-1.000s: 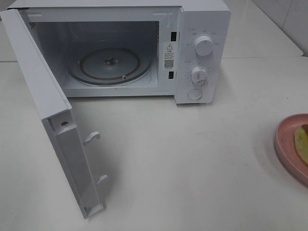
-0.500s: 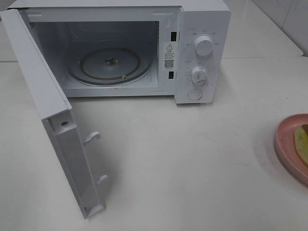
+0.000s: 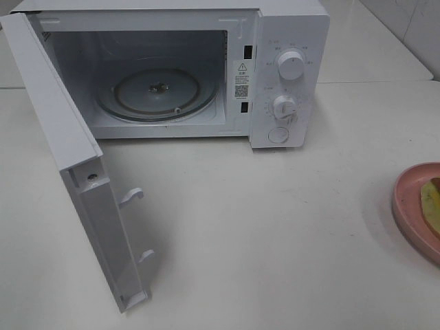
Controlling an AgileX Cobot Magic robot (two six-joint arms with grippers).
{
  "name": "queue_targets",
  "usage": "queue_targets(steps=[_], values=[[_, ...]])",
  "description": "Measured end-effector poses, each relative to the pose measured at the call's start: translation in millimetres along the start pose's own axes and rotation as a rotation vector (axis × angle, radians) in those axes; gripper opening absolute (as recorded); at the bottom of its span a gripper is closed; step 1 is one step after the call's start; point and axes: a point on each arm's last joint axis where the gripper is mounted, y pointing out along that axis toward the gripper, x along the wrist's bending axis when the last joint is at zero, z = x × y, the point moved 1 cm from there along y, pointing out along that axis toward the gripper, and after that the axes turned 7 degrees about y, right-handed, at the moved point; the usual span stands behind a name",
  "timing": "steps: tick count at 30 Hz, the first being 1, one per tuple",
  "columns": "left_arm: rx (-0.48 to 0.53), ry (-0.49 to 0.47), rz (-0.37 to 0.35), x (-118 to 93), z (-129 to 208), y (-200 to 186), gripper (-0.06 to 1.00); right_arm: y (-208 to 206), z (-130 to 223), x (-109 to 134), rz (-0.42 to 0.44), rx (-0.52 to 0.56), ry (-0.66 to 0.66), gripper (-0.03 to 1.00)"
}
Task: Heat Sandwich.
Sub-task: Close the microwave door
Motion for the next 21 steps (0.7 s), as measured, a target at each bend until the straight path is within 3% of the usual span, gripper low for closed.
queue_targets(steps=[21], values=[[0.000,-0.001,0.001,-0.1,0.0,0.0,0.97,0.0,0.0,0.0,0.000,0.000,0.000,0.76]])
